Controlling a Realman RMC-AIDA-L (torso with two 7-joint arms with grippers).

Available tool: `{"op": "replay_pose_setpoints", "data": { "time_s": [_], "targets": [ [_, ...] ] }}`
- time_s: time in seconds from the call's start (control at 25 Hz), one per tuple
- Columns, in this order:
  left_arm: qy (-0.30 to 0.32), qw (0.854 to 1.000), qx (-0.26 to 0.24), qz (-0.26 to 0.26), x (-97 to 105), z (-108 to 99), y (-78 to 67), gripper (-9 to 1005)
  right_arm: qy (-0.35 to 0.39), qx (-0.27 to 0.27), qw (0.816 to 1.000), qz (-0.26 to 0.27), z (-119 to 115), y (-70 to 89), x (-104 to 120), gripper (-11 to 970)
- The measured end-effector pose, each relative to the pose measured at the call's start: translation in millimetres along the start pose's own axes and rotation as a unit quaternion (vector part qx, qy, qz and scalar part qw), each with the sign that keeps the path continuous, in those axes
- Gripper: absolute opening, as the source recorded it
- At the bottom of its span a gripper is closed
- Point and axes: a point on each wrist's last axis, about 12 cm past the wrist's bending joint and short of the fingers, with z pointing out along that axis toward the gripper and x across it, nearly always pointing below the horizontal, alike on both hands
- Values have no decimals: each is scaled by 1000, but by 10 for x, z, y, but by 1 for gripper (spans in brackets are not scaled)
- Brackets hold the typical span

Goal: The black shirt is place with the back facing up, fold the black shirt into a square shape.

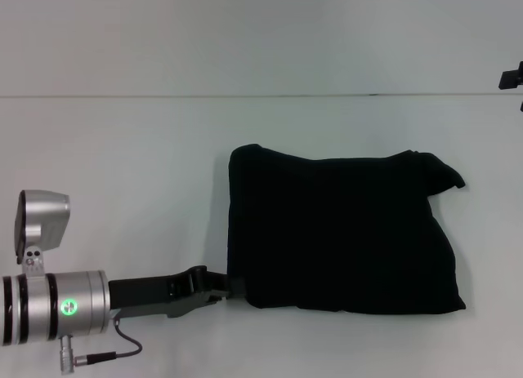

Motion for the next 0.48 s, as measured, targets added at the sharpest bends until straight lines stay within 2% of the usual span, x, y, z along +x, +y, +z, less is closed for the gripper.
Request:
{"op": "replay_pose_setpoints", "data": {
  "time_s": [0.16, 0.48],
  "targets": [
    [21, 1000, 4, 3, 2, -18, -25, 105, -2, 0, 1000, 1, 9, -4, 4, 672],
    [39, 999, -31, 3, -114, -153, -20, 137, -3, -4, 1000, -13, 2, 1, 2, 674]
  ]
}}
